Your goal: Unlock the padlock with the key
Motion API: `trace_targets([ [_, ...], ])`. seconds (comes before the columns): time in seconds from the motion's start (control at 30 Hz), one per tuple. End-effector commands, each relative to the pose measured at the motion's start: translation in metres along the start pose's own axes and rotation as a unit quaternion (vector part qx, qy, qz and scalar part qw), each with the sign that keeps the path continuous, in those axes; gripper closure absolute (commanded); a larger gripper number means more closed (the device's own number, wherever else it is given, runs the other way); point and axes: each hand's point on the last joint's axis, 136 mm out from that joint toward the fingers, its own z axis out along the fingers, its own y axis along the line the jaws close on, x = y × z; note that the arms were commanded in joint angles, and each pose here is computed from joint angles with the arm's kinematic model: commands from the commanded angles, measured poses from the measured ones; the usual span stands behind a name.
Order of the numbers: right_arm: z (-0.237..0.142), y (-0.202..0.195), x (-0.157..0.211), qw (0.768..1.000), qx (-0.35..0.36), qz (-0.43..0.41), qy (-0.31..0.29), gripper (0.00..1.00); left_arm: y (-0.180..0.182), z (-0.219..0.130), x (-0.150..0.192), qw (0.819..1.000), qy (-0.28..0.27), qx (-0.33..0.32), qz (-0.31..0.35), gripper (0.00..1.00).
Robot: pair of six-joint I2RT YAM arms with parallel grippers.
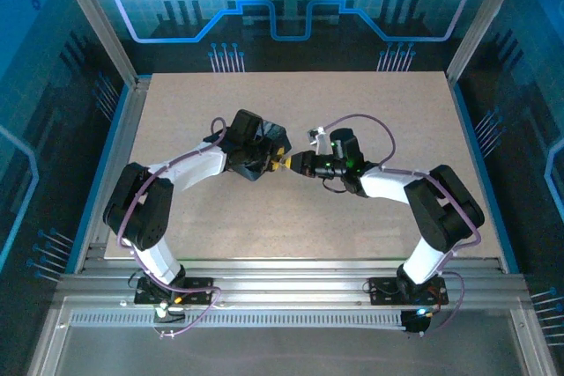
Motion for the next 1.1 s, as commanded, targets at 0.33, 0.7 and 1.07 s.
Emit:
trace_targets([
  [0.33, 0.013, 0.008, 0.003, 0.98, 0.088, -0.178, 0.02, 0.93, -0.014, -0.008, 0.022, 0.999, 0.03, 0.022, 0.022, 1.0],
  [0.7, 0.01, 0.02, 0.001, 0.946, 0.11, -0.305, -0.013, 0.92, -0.01, -0.009, 0.02, 0.999, 0.027, 0.02, 0.019, 1.0],
  [1.07, 0.015, 0.027, -0.006, 0.953, 0.062, -0.296, -0.021, 0.89, -0.01, -0.012, 0.018, 0.999, 0.027, 0.027, 0.017, 1.0],
])
